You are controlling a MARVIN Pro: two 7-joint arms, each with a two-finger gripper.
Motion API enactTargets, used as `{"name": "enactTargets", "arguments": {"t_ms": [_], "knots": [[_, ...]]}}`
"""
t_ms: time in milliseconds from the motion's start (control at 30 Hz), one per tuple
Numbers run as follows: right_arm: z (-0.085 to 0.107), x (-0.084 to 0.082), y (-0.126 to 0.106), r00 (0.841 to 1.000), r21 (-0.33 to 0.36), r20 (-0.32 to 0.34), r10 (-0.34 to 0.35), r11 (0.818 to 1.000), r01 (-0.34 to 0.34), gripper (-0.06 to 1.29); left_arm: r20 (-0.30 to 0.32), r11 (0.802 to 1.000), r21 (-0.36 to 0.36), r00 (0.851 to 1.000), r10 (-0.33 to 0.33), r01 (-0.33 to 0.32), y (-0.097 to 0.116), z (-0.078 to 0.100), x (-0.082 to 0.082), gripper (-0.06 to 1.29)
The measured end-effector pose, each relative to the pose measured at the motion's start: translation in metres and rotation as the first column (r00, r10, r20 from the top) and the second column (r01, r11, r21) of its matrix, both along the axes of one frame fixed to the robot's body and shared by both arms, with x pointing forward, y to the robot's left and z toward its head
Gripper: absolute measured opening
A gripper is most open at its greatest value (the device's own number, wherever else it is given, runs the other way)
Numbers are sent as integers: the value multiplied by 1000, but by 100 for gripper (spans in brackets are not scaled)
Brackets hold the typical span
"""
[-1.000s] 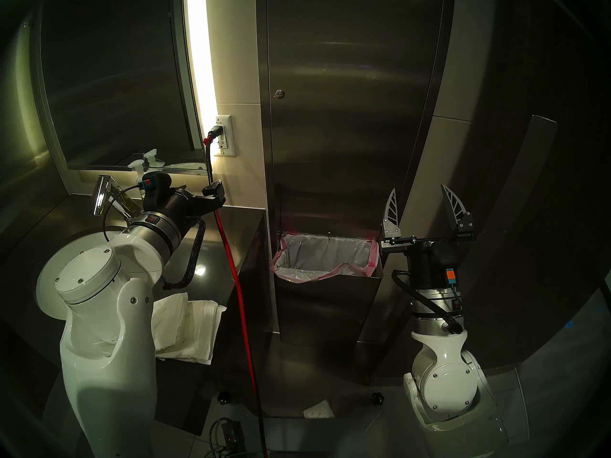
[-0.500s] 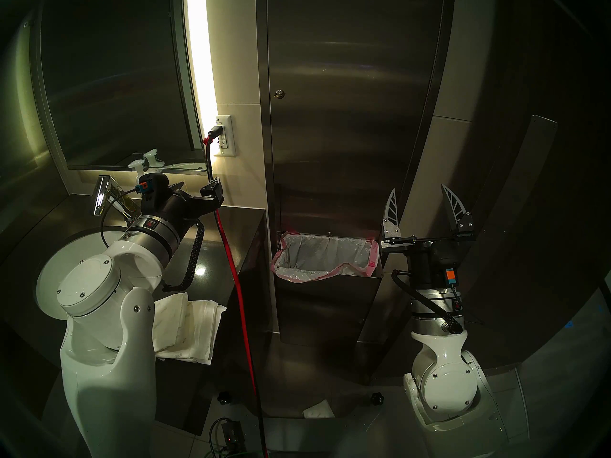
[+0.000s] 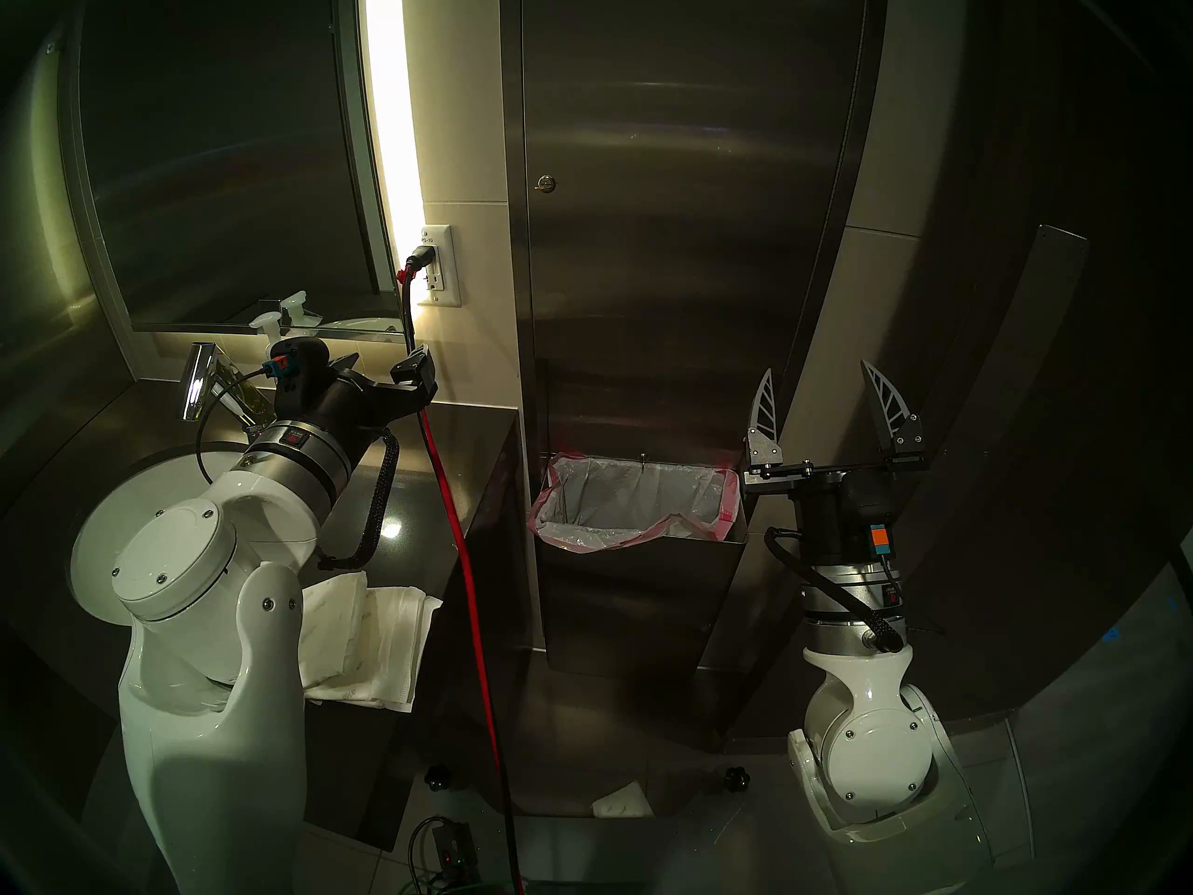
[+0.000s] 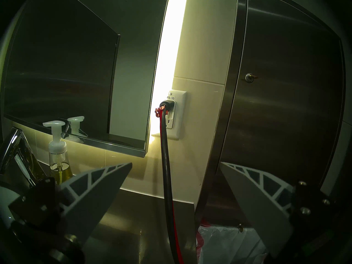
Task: Twist key and close towel dispenser
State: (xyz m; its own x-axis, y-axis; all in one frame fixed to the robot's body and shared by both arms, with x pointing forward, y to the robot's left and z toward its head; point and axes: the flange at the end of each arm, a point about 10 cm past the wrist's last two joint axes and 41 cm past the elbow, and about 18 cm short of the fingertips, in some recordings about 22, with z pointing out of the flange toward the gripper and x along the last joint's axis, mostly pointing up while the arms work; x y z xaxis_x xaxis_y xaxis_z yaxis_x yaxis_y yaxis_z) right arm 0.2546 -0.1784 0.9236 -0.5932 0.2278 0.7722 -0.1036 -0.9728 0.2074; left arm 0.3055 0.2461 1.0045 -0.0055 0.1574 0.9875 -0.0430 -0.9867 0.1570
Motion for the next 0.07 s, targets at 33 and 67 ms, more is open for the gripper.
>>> {"name": "enactTargets", "arguments": {"t_ms": [33, 67], "knots": [[0, 0, 0, 1000, 0, 0, 0, 1000, 0, 121, 0, 1000, 0, 1000, 0, 0, 0, 0, 0, 126], [0, 0, 0, 1000, 0, 0, 0, 1000, 0, 121, 0, 1000, 0, 1000, 0, 0, 0, 0, 0, 126]]}}
